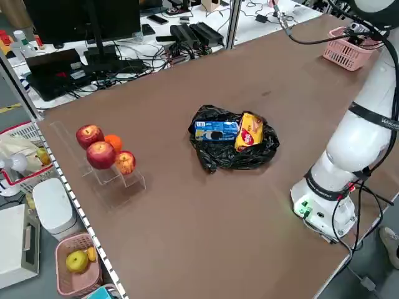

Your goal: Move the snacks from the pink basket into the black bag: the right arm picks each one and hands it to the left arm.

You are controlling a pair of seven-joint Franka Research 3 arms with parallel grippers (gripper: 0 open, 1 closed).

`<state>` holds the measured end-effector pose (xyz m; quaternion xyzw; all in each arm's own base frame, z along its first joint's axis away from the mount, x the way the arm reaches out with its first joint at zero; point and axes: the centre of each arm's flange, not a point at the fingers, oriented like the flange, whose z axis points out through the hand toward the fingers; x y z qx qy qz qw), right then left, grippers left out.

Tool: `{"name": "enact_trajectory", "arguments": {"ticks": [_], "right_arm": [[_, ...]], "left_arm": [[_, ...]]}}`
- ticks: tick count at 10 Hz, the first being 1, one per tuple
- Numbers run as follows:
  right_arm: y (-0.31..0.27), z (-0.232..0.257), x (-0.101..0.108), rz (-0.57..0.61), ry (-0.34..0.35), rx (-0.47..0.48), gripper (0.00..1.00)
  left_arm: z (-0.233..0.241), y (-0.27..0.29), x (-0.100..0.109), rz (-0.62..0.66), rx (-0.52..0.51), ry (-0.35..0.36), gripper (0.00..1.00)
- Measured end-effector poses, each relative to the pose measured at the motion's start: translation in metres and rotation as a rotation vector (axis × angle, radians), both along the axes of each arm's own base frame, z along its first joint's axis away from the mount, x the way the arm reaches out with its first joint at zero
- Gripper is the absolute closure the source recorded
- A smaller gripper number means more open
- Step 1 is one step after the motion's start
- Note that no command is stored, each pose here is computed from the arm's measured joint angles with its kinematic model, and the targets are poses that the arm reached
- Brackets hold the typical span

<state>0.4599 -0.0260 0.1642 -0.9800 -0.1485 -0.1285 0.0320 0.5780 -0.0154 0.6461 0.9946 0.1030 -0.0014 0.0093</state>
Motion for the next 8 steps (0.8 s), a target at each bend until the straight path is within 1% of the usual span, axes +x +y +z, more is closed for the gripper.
{"name": "enact_trajectory", "arguments": {"ticks": [1,2,5,6,8], "right_arm": [[0.0022,0.0006,0.0006,0.004,-0.002,0.001,0.26],[0.0032,0.0015,0.0016,0.006,-0.005,0.002,0.33],[0.0063,0.0034,0.0031,0.013,-0.008,0.003,0.46],[0.0082,0.0042,0.0039,0.018,-0.004,0.003,0.52],[0.0118,0.0075,0.0075,0.033,0.033,-0.002,0.56]], "left_arm": [[-0.0002,0.0004,0.0001,0.001,0.0,0.0,0.0],[-0.0013,0.0015,0.0007,0.004,0.0,0.002,0.0],[-0.0039,0.0059,0.0022,0.011,0.0,0.007,0.0],[-0.0039,0.005,0.0022,0.009,0.0,0.007,0.0],[-0.004,-0.0026,0.002,-0.003,0.0,0.007,0.0]]}}
